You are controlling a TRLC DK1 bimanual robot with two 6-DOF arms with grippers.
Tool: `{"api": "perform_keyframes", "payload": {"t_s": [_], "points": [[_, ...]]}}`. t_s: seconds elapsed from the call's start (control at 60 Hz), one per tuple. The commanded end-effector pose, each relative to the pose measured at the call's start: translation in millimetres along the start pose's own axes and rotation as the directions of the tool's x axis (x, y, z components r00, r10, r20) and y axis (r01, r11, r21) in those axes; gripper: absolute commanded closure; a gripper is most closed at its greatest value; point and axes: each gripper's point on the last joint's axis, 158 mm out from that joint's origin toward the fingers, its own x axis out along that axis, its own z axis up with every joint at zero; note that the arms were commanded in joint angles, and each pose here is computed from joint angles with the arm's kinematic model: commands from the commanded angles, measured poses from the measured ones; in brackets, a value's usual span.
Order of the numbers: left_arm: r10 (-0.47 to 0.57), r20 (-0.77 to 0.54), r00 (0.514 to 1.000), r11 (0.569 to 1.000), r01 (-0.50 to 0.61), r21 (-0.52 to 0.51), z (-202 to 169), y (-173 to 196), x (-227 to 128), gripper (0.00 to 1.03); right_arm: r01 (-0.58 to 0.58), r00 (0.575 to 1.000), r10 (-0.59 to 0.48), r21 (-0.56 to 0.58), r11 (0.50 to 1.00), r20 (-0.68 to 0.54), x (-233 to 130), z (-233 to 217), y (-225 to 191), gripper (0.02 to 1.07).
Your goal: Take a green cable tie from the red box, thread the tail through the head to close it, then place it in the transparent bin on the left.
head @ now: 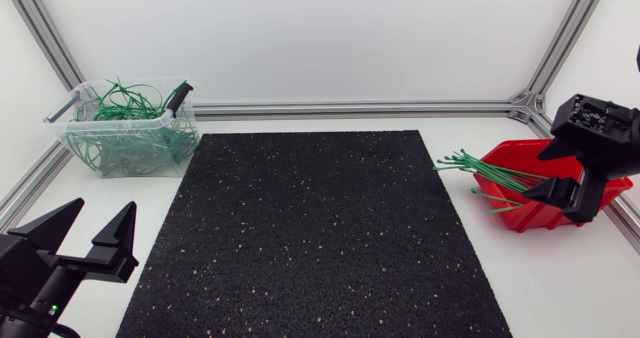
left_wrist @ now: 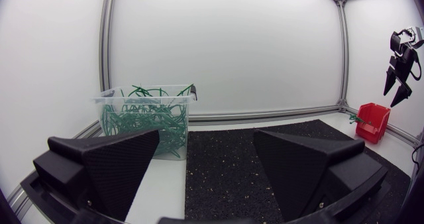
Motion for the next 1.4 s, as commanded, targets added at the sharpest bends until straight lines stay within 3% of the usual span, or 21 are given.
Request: {"api": "perform_keyframes", "payload": {"t_s": [0.0, 0.167, 0.367, 0.467, 0.617, 0.717, 0.767, 1.25, 1.333, 1.383], "points": [[-0.013, -0.050, 0.999, 1.000, 0.012, -0.019, -22.3, -2.7, 1.5, 0.04, -0.064, 0.997, 0.060, -0.094, 0.994, -0.046, 13.4, -17.3, 18.3, 0.16], [-0.013, -0.050, 0.999, 1.000, 0.012, -0.019, -22.3, -2.7, 1.5, 0.04, -0.169, 0.984, 0.156, -0.170, 0.971, -0.088, 36.0, -31.4, 37.2, 0.16], [-0.013, -0.050, 0.999, 1.000, 0.012, -0.019, -22.3, -2.7, 1.5, 0.04, -0.164, 0.985, 0.143, -0.267, 0.949, -0.097, 57.2, -40.3, 37.4, 0.17], [-0.013, -0.050, 0.999, 1.000, 0.012, -0.019, -22.3, -2.7, 1.5, 0.04, -0.154, 0.987, 0.132, -0.291, 0.944, -0.092, 67.8, -41.6, 34.9, 0.28], [-0.014, -0.051, 0.999, 1.000, 0.013, -0.019, -22.7, -3.1, 1.5, 0.04, -0.153, 0.986, 0.125, -0.320, 0.935, -0.108, 80.5, -47.3, 35.0, 0.33], [-0.014, -0.053, 0.999, 1.000, 0.013, -0.019, -23.1, -3.1, 1.5, 0.04, -0.165, 0.985, 0.134, -0.366, 0.916, -0.110, 84.7, -47.9, 41.2, 0.58], [-0.014, -0.053, 0.999, 1.000, 0.013, -0.019, -23.1, -3.1, 1.5, 0.04, -0.162, 0.986, 0.131, -0.378, 0.911, -0.106, 86.8, -46.4, 42.2, 0.64], [-0.016, -0.057, 0.998, 1.000, 0.015, -0.019, -24.2, -3.5, 1.6, 0.04, -0.107, 0.991, 0.065, -0.417, 0.902, -0.113, 105.2, -45.9, 37.3, 0.66], [-0.016, -0.057, 0.998, 1.000, 0.015, -0.019, -24.2, -3.5, 1.6, 0.04, -0.106, 0.992, 0.062, -0.433, 0.895, -0.113, 105.3, -45.1, 37.4, 0.82], [-0.017, -0.057, 0.998, 1.000, 0.016, -0.019, -24.2, -3.9, 1.6, 0.04, -0.098, 0.992, 0.055, -0.436, 0.895, -0.110, 105.5, -44.3, 35.7, 0.83]]}}
